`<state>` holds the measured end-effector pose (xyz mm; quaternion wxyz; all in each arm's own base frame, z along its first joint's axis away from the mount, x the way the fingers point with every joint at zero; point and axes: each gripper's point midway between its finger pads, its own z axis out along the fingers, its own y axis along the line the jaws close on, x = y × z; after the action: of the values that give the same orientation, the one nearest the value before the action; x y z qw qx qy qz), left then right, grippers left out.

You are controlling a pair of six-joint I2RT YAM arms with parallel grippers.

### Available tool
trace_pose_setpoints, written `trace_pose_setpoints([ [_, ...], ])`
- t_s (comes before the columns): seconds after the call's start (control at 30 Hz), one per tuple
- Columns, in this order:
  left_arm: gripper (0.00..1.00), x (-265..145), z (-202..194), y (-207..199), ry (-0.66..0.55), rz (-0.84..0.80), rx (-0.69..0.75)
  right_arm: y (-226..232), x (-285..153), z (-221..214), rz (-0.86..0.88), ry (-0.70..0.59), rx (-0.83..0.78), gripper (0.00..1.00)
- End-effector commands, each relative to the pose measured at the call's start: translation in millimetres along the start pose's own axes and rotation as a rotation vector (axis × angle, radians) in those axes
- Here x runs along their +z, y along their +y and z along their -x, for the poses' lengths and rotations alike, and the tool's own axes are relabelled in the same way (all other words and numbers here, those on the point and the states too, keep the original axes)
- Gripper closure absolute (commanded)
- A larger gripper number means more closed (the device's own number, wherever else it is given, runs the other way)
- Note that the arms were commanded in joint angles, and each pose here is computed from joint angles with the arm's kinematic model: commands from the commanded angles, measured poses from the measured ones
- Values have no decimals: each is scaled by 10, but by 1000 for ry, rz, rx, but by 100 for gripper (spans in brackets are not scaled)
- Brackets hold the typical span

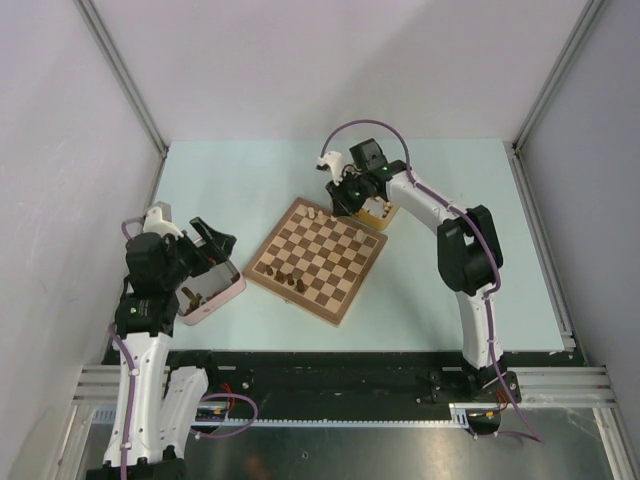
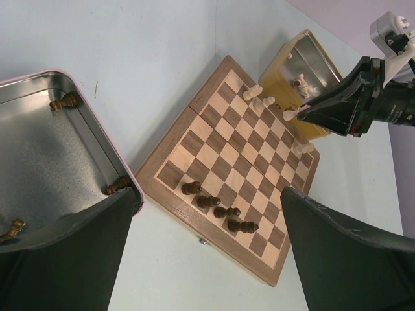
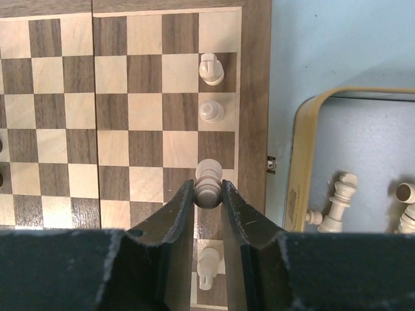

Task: Set up the chess pieces on the board

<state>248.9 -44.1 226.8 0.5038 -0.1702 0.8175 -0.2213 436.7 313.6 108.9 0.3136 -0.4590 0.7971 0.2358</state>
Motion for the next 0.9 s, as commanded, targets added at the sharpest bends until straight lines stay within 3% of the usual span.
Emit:
trace_pose_setpoints([
  [0.0,0,-19,54,-48,-25,-27,12,59,-145,265,-15,-64,-64,87],
  [0.87,0,-21,43,-35,-29,-24,10,130,-13,179,-29,-19,-112,85],
])
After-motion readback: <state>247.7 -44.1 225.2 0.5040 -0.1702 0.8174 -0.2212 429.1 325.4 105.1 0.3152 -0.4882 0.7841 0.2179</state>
